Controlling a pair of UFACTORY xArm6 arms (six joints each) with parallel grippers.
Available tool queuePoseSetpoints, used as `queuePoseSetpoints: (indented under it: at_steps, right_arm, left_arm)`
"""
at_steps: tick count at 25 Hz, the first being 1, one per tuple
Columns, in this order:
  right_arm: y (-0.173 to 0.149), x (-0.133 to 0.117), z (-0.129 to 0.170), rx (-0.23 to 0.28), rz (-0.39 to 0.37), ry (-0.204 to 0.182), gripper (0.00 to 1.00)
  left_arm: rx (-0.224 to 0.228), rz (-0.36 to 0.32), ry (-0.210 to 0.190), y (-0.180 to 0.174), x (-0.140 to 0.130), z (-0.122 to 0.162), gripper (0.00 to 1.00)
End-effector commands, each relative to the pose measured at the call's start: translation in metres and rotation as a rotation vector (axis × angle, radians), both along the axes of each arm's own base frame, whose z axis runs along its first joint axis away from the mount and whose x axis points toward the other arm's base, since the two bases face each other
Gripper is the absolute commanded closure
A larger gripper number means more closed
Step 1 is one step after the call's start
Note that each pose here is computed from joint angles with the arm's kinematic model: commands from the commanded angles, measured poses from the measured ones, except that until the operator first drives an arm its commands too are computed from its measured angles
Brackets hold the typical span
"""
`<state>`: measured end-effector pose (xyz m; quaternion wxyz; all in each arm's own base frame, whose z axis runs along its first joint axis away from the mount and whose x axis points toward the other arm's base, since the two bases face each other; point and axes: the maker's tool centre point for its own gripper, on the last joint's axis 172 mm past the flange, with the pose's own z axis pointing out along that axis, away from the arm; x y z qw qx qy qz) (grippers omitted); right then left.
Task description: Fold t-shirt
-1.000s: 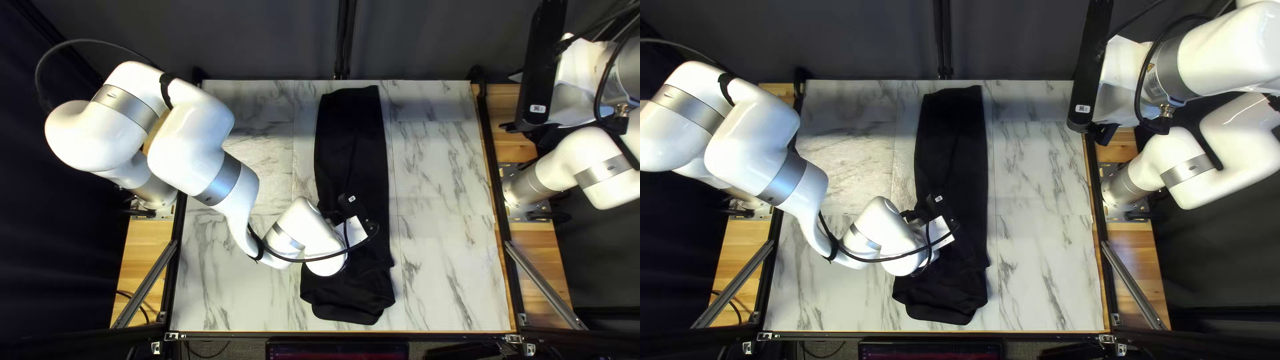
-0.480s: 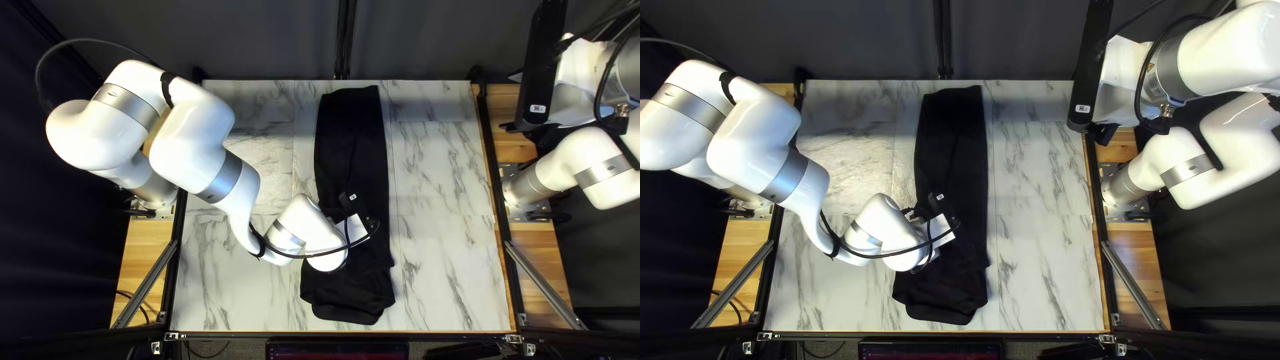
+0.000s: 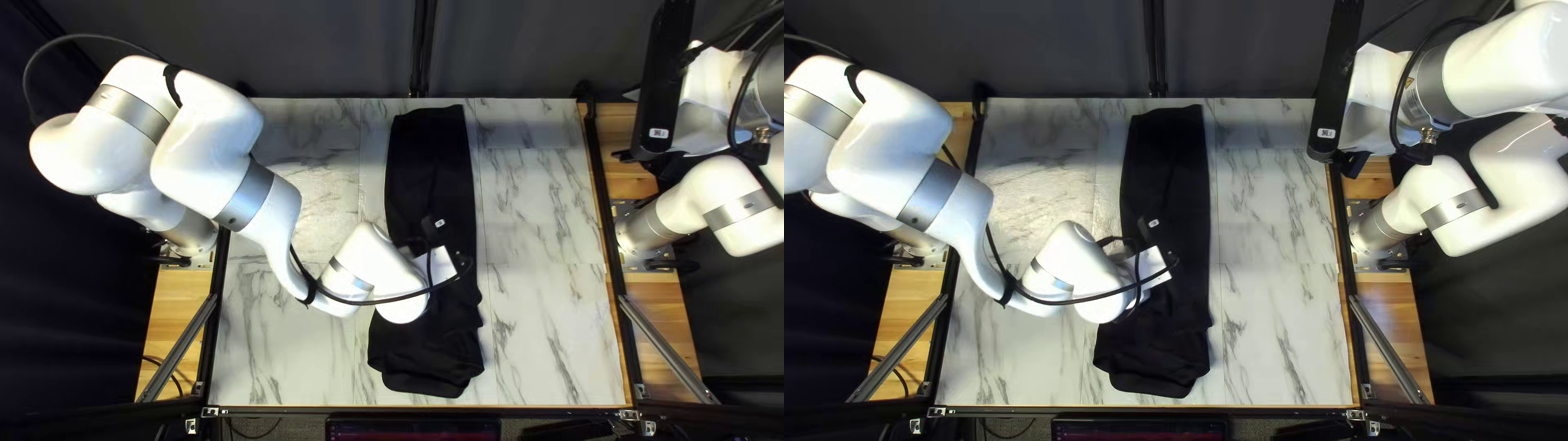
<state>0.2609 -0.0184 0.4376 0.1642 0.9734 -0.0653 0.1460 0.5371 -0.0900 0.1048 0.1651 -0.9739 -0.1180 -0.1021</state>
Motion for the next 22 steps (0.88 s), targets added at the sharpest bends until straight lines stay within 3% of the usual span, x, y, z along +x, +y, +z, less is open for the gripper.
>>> queuePoseSetpoints:
  at_steps: [1,7,10,18,22]
  right_arm:
    - [0.0,0.0,0.0,0.0,0.0,0.0,0.0]
    - [0.0,0.0,0.0,0.0,0.0,0.0,0.0]
    - [0.0,0.0,0.0,0.0,0.0,0.0,0.0]
    - [0.0,0.0,0.0,0.0,0.0,0.0,0.0]
    - [0.0,0.0,0.0,0.0,0.0,0.0,0.0]
  left_arm:
    - [-0.012,-0.118,0.001,0.0,0.009,-0.012,1.0]
    - [-0.048,-0.366,0.012,-0.013,0.012,-0.031,1.0]
    - [-0.062,-0.436,0.036,-0.014,0.004,-0.033,1.0]
    - [-0.032,-0.443,0.145,0.001,-0.043,-0.034,1.0]
    - [-0.001,-0.436,0.175,0.001,-0.045,-0.034,1.0]
